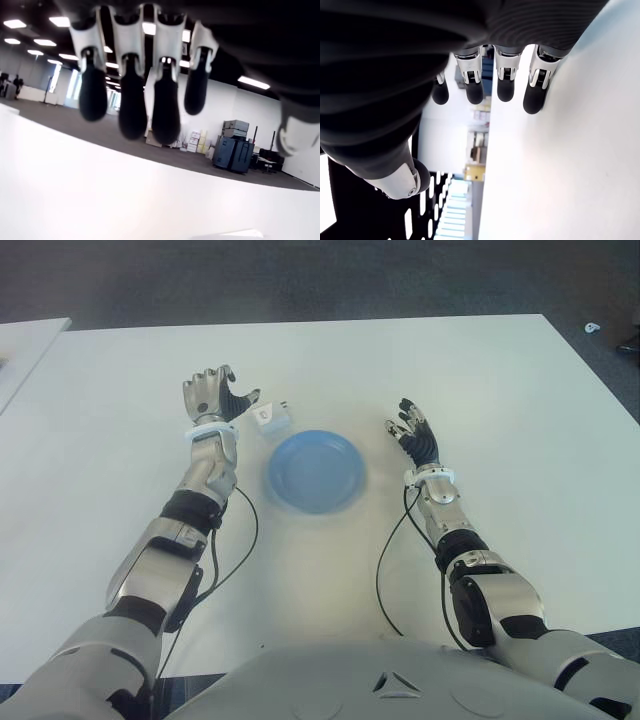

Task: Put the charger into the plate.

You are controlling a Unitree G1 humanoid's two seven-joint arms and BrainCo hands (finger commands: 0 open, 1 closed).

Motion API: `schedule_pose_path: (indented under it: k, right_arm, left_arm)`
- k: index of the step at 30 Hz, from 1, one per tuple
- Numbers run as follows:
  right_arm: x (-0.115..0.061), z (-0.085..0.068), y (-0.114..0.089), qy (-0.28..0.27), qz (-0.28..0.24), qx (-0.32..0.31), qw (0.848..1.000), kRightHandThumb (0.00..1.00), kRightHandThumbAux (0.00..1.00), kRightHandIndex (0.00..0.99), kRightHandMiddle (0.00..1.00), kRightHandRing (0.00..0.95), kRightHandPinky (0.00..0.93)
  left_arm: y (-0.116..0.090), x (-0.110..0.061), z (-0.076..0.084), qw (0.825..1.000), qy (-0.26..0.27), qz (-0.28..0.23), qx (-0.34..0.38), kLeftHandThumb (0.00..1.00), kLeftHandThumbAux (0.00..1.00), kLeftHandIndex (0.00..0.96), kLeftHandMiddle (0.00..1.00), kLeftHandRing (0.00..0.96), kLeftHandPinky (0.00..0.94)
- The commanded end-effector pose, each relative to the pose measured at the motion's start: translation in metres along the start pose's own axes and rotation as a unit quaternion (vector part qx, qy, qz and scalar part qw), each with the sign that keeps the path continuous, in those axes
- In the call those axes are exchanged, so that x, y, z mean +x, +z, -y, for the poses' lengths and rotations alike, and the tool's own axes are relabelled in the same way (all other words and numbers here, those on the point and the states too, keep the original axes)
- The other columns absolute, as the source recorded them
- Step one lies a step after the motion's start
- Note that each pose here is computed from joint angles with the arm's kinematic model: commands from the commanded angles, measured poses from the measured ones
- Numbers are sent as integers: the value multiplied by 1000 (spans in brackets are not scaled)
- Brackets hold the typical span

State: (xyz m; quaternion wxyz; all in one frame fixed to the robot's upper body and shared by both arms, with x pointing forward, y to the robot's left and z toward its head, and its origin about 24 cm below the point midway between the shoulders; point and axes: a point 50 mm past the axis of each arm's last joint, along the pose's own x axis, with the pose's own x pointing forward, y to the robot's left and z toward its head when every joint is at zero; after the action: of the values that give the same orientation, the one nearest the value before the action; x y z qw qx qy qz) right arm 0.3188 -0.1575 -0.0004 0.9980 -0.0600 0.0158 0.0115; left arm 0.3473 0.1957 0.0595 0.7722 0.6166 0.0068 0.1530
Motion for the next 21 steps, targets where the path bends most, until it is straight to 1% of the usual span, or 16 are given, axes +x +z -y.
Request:
schedule_pose_path:
  k: [1, 2, 4, 6, 9, 12, 15, 21]
  right_arm:
    - [1, -3, 0, 3, -3, 4, 1000, 104, 675, 0, 39, 16, 15]
    - [1, -3, 0, 4, -3, 4, 1000, 104, 674, 0, 38, 16, 15]
    - [1, -3, 0, 5, -2, 5, 1000, 104, 672, 0, 39, 17, 17]
    - [1, -3, 0, 6, -1, 6, 1000, 103, 669, 0, 41, 19, 20]
    - [1, -3, 0, 7, -1, 6, 1000, 102, 667, 0, 43, 21, 22]
    - [1, -2, 0, 11, 0, 8, 1000, 99, 659, 0, 46, 25, 25]
    - [1, -2, 0, 12, 0, 9, 1000, 95, 653, 0, 49, 29, 30]
    - [1, -1, 0, 19, 1, 3, 1000, 81, 639, 0, 62, 45, 47]
  left_arm:
    - [8, 2, 14, 999, -32, 34, 14, 290, 368, 72, 186, 184, 198]
    - [8, 2, 19, 998, -49, 44, 17, 282, 355, 46, 128, 118, 127]
    - [9, 3, 25, 995, -72, 58, 23, 274, 328, 23, 65, 60, 65]
    - [8, 2, 30, 993, -88, 71, 33, 263, 291, 9, 26, 24, 26]
    - [7, 2, 32, 991, -94, 81, 42, 258, 274, 3, 10, 9, 10]
    - [6, -4, 40, 986, -105, 105, 72, 235, 237, 1, 3, 3, 3]
    - [5, -6, 43, 984, -108, 114, 83, 220, 214, 0, 1, 0, 0]
    - [11, -11, 51, 976, -120, 140, 117, 188, 171, 0, 0, 0, 0]
